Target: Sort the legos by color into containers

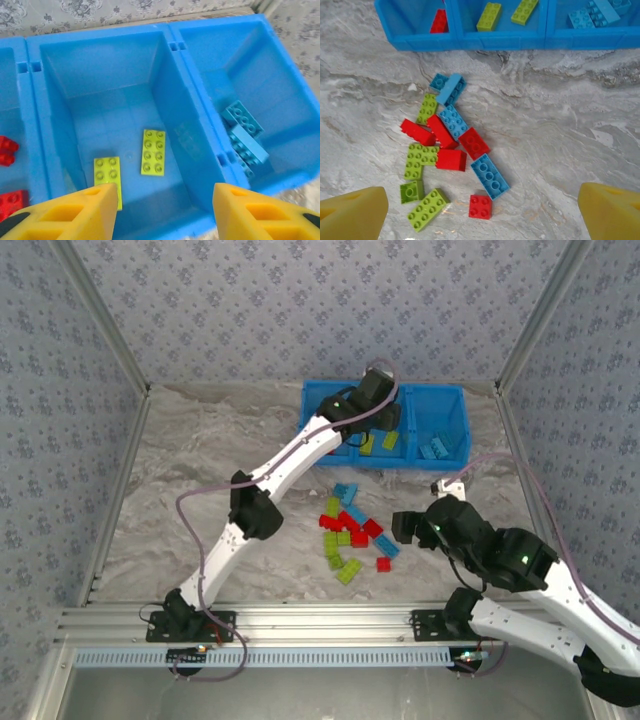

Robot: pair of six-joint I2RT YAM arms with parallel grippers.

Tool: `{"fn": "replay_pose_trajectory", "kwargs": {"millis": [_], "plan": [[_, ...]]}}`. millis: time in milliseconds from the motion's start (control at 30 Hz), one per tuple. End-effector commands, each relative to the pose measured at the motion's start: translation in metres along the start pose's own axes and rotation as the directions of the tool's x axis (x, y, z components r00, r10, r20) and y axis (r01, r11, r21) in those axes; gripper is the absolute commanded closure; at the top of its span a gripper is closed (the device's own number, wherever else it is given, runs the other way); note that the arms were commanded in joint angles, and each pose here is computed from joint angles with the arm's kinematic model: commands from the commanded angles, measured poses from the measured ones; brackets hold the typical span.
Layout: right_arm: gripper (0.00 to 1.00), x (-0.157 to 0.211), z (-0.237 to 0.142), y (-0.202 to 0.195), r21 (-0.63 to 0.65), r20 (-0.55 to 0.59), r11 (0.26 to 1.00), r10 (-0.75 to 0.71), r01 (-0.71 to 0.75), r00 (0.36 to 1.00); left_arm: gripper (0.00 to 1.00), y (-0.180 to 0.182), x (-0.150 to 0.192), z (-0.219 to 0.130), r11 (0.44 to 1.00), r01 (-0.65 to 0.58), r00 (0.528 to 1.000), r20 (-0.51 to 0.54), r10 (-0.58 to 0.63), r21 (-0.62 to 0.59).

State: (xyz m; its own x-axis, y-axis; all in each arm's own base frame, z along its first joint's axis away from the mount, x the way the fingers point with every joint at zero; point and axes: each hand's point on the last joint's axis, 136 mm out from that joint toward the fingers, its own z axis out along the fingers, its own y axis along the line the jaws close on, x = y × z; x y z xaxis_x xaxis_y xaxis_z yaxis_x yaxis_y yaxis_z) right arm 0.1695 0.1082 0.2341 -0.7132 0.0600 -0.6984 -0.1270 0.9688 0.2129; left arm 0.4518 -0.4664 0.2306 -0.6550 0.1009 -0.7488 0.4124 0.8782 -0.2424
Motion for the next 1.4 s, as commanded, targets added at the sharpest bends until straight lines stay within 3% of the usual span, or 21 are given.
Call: {"fn": "replay_pose_trajectory", "kwargs": {"millis": [0,100,167,300,400,533,667,833,900,1067,1233,1367], "plan": [[0.0,0.016,0.015,-0.012,0.077,-0.047,0.996,-0.038,0.042,0.998,0.49,-0.035,-0.029,-0.101,0.991,-0.094,0.995,0.049,0.089,0.1],[0.0,0.03,0.034,-0.012,0.104,-0.136,0.989,-0.092,0.107,0.986,0.49,-0.05,-0.012,-0.142,0.97,-0.208,0.975,0.105,0.195,0.126],[0.0,0.04,0.048,-0.008,0.105,-0.211,0.986,-0.107,0.131,0.972,0.47,-0.049,0.0,-0.173,0.955,-0.236,0.961,0.188,0.202,0.181],[0.0,0.061,0.076,0.002,0.059,-0.339,0.98,-0.159,0.189,0.927,0.42,-0.029,0.028,-0.236,0.926,-0.275,0.937,0.288,0.198,0.259],[0.01,0.076,0.098,0.005,0.035,-0.401,0.979,-0.171,0.202,0.9,0.4,-0.008,0.06,-0.266,0.908,-0.325,0.924,0.293,0.245,0.264],[0.06,0.095,0.126,0.002,0.032,-0.474,0.977,-0.172,0.212,0.863,0.39,0.019,0.102,-0.289,0.892,-0.359,0.919,0.269,0.287,0.274],[0.11,0.109,0.151,-0.002,0.038,-0.511,0.975,-0.17,0.22,0.842,0.31,0.043,0.145,-0.296,0.868,-0.418,0.904,0.216,0.369,0.266],[0.22,0.127,0.173,-0.007,0.052,-0.569,0.974,-0.154,0.222,0.808,0.09,0.06,0.185,-0.295,0.825,-0.492,0.87,0.141,0.472,0.278],[0.34,0.133,0.176,-0.011,0.069,-0.587,0.971,-0.147,0.23,0.796,0.01,0.06,0.192,-0.294,0.81,-0.509,0.861,0.152,0.486,0.293],[0.59,0.132,0.18,-0.019,0.114,-0.563,0.968,-0.121,0.222,0.817,0.01,0.055,0.192,-0.293,0.804,-0.506,0.862,0.203,0.464,0.312],[0.68,0.104,0.159,-0.028,0.19,-0.481,0.96,-0.093,0.207,0.872,0.01,0.051,0.186,-0.291,0.813,-0.491,0.871,0.206,0.447,0.313],[0.7,0.046,0.127,-0.034,0.225,-0.282,0.966,-0.062,0.128,0.958,0.01,0.047,0.178,-0.291,0.84,-0.438,0.898,0.199,0.392,0.321]]}}
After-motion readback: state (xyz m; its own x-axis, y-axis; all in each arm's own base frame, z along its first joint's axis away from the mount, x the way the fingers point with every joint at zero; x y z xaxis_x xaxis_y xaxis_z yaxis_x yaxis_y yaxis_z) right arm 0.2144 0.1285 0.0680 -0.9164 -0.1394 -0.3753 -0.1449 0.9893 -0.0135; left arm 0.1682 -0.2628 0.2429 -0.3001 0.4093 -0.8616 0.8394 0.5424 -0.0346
